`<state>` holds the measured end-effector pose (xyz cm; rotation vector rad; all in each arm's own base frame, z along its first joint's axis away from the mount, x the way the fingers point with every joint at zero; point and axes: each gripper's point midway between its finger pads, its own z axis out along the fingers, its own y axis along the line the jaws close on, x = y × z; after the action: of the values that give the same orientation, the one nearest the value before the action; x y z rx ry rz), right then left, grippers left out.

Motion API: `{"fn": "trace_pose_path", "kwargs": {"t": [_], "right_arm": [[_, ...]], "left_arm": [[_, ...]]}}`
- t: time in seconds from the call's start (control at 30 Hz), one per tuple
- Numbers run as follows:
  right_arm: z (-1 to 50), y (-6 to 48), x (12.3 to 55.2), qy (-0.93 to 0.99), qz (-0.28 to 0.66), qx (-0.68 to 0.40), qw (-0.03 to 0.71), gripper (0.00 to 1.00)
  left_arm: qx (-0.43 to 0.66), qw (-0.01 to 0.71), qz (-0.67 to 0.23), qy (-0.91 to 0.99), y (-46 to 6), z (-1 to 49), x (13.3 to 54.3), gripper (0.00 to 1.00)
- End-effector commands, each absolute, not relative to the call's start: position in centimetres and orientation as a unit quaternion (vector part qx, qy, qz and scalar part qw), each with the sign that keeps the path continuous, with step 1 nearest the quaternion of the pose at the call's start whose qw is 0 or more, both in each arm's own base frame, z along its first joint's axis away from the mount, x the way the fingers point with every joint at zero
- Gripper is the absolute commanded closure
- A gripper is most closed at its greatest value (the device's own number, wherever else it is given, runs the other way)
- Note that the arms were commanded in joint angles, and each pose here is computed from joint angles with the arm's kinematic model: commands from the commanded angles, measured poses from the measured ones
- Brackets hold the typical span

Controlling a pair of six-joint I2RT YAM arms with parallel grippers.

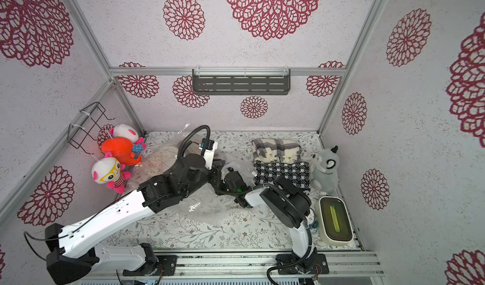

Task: Take the scarf out of the vacuum bag
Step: Take out the scarf from the vacuum bag.

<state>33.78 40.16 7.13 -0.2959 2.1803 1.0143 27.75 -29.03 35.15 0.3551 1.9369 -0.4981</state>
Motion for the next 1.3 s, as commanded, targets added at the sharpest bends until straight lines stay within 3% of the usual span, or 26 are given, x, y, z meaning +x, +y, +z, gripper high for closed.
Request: {"fn": "trace_pose_path", "kwargs": {"t": [0.0, 0.07, 0.2, 0.37, 0.4, 0.43, 0.63, 0.93, 1.03, 1.07, 1.2, 1.27], "right_arm": [[9.9, 41.6, 34.6, 0.826, 0.409, -0.126, 0.368, 0.57], [10.0, 40.4, 34.4, 0.826, 0.411, -0.113, 0.369, 0.57], [9.7, 38.3, 33.9, 0.828, 0.403, -0.096, 0.378, 0.57], [9.5, 38.7, 34.0, 0.827, 0.411, -0.103, 0.370, 0.57], [9.5, 38.7, 34.0, 0.828, 0.409, -0.105, 0.369, 0.57], [9.4, 38.8, 33.9, 0.828, 0.409, -0.106, 0.367, 0.57], [9.0, 38.7, 33.5, 0.826, 0.416, -0.109, 0.364, 0.57], [8.2, 38.6, 33.1, 0.829, 0.411, -0.115, 0.361, 0.56], [8.4, 38.9, 33.1, 0.825, 0.417, -0.117, 0.362, 0.56], [8.5, 38.9, 33.1, 0.825, 0.418, -0.118, 0.362, 0.56], [8.5, 38.8, 33.1, 0.825, 0.415, -0.119, 0.364, 0.56], [8.2, 38.8, 32.9, 0.825, 0.417, -0.118, 0.362, 0.56]], "left_arm": [[0.160, 0.523, -0.212, 0.810, -30.0, 34.8, 27.9, 0.94], [0.159, 0.499, -0.183, 0.832, -29.7, 33.1, 28.0, 0.84], [0.140, 0.490, -0.136, 0.849, -27.9, 29.9, 26.6, 0.39], [0.147, 0.483, -0.073, 0.860, -26.5, 27.5, 24.8, 0.18], [0.156, 0.482, -0.074, 0.859, -26.9, 27.1, 24.4, 0.06], [0.169, 0.482, -0.077, 0.856, -27.4, 26.9, 24.0, 0.01], [0.156, 0.508, -0.007, 0.847, -25.0, 27.6, 23.6, 0.00], [0.178, 0.475, -0.025, 0.861, -26.1, 25.8, 26.4, 0.49], [0.191, 0.443, -0.020, 0.876, -26.8, 24.0, 27.1, 0.42], [0.192, 0.436, -0.010, 0.879, -26.8, 23.5, 27.3, 0.45], [0.178, 0.448, 0.006, 0.876, -26.5, 23.8, 28.2, 0.97], [0.178, 0.456, 0.001, 0.872, -26.6, 24.5, 28.5, 1.00]]}}
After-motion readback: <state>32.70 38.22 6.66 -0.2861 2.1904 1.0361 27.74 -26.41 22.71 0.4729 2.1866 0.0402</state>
